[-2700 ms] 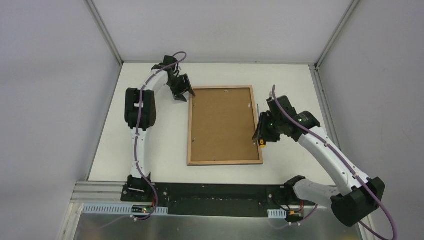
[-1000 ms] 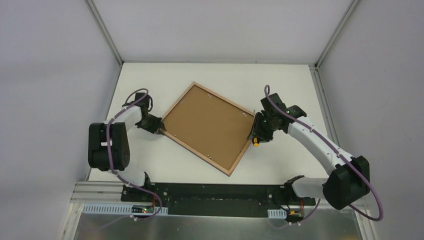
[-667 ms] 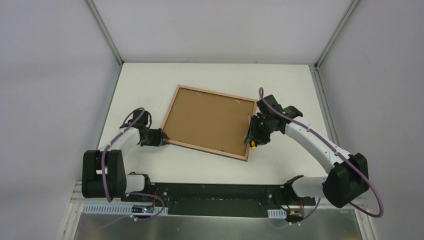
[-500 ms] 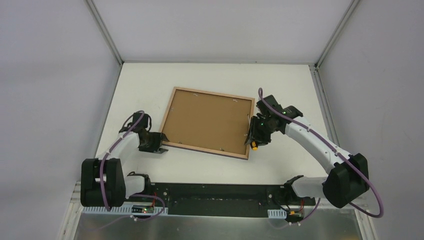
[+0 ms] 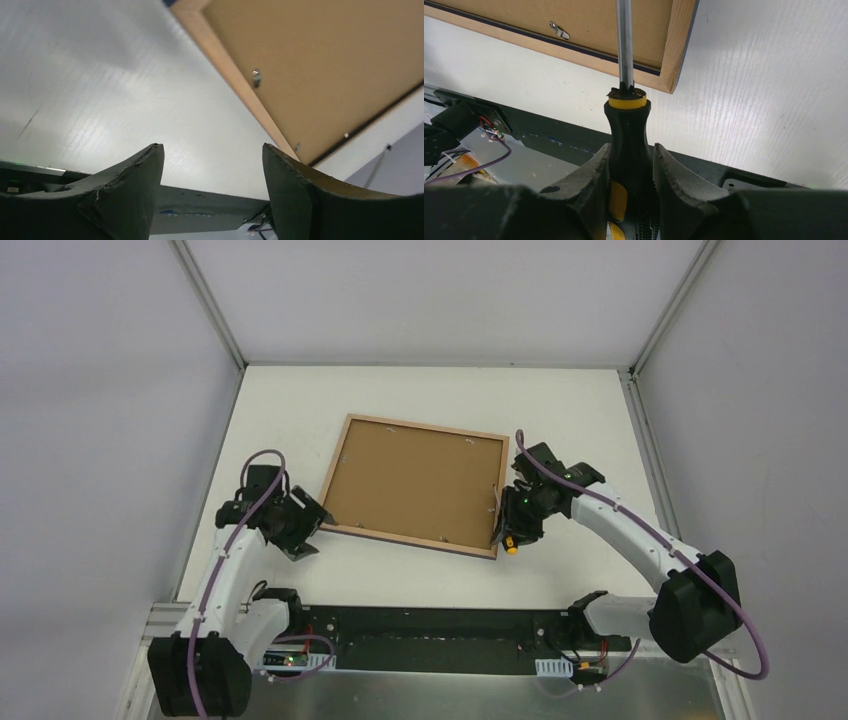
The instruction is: Take the photo out of the frame
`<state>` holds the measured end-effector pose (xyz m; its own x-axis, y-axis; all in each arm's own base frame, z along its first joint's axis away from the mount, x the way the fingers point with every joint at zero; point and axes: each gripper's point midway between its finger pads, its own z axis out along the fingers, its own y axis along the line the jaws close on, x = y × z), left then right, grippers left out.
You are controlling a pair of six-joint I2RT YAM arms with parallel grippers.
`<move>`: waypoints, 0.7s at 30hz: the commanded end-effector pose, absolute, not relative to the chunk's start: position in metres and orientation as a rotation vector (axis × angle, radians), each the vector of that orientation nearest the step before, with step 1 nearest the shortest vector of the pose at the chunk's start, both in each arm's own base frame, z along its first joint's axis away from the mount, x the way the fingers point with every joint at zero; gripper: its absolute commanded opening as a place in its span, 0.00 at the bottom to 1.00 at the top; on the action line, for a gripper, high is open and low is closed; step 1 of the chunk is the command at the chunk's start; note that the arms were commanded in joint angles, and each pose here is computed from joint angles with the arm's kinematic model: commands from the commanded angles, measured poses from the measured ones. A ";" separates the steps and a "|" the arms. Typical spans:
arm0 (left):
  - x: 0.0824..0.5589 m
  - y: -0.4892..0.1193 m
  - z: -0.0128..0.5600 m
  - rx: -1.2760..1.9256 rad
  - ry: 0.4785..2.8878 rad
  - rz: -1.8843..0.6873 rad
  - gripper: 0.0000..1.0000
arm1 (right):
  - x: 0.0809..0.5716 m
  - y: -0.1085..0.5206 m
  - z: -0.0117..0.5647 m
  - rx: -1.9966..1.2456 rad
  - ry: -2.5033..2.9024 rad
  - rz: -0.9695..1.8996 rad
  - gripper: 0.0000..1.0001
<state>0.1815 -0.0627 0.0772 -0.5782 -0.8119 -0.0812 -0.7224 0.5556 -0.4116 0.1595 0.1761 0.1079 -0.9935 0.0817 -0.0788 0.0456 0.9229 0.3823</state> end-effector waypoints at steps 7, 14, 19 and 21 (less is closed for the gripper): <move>0.242 -0.066 0.130 -0.537 2.698 -0.537 0.79 | 0.143 0.186 0.088 0.028 3.067 0.601 0.00; 0.296 -0.039 0.092 -0.384 2.850 -0.313 0.79 | 0.142 0.188 0.076 0.010 3.093 0.542 0.00; 0.314 -0.038 0.072 -0.354 2.879 -0.310 0.76 | 0.141 0.185 0.075 -0.001 3.078 0.532 0.00; 0.317 -0.043 0.064 -0.345 2.885 -0.353 0.74 | 0.140 0.183 0.074 0.010 3.070 0.528 0.00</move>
<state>0.3027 -0.0420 0.0618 -0.9382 -0.3200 -0.1319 -0.2811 0.9268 -0.2490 0.1388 0.1844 0.0720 -0.9999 0.0031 0.0113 0.0067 0.9442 0.3294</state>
